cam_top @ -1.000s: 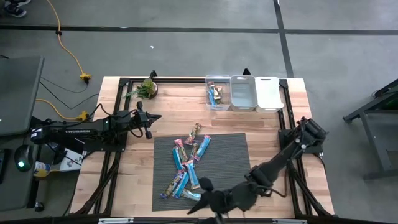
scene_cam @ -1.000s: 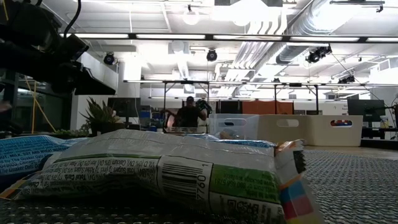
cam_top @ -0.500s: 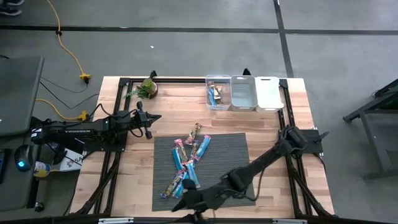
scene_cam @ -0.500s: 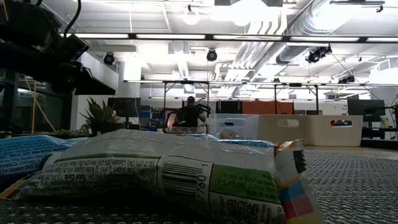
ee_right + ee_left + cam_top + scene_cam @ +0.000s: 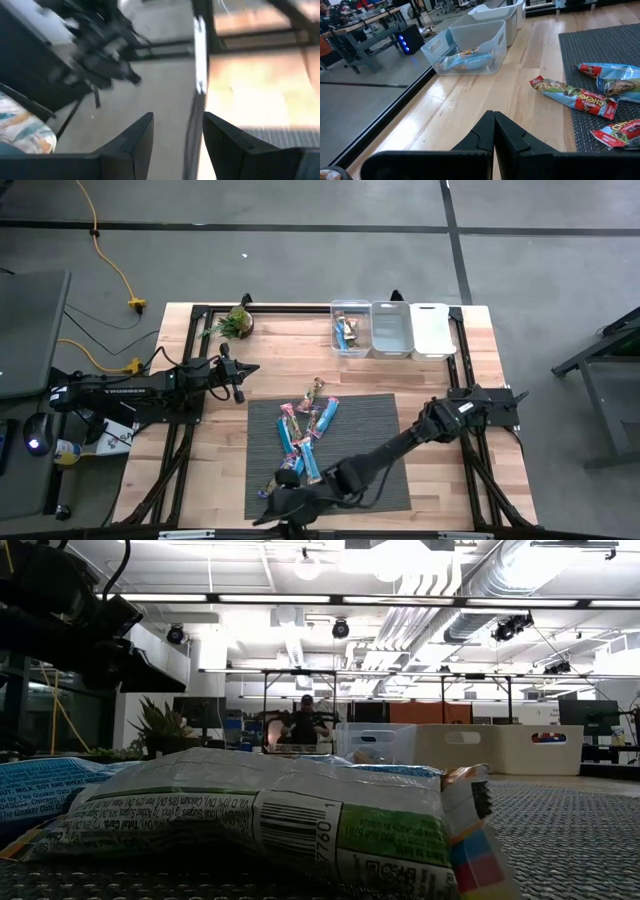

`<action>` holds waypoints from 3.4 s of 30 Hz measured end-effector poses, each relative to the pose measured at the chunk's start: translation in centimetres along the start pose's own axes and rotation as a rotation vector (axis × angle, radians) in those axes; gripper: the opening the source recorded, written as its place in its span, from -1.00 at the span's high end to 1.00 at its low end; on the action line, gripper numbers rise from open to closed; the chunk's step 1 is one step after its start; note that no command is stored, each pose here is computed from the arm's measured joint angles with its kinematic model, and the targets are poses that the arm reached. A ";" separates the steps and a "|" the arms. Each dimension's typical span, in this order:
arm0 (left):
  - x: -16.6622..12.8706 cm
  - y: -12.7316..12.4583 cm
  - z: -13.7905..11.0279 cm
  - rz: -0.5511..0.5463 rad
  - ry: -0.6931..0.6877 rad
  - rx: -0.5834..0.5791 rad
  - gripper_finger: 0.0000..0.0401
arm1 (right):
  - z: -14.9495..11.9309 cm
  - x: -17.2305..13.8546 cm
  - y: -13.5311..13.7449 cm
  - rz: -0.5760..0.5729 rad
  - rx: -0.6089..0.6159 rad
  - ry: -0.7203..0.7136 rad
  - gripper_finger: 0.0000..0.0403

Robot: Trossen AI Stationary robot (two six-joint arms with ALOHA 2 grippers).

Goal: Pick and place Granola Bars by type
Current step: Put the yellow granola bar into the transparent bin

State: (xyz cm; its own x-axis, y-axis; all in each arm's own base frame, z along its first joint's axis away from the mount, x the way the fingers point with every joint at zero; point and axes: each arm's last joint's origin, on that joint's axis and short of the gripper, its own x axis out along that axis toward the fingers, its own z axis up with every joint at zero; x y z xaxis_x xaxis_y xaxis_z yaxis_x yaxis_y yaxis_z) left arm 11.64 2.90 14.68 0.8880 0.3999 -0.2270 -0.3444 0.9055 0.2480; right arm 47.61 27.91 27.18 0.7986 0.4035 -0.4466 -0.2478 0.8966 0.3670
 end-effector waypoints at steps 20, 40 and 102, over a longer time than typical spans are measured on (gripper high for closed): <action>0.0 0.0 0.0 0.000 0.000 0.000 1.00 | -4.5 -1.7 -2.3 -0.211 0.022 0.531 0.24; 0.0 0.0 0.0 -0.001 0.000 0.000 1.00 | -10.7 0.0 -5.2 -0.263 0.066 0.712 0.23; 0.0 0.0 0.0 -0.001 0.000 0.000 1.00 | -12.0 -0.1 -5.1 -0.331 0.083 0.580 0.57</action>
State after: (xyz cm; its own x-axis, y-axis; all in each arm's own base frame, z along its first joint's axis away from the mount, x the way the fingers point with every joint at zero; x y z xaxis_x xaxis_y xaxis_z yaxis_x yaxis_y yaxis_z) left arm 11.64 2.90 14.68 0.8885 0.3989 -0.2270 -0.3434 0.9059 0.2477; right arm 42.19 25.48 15.63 0.3958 0.1633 -0.9037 0.0205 0.9822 0.1865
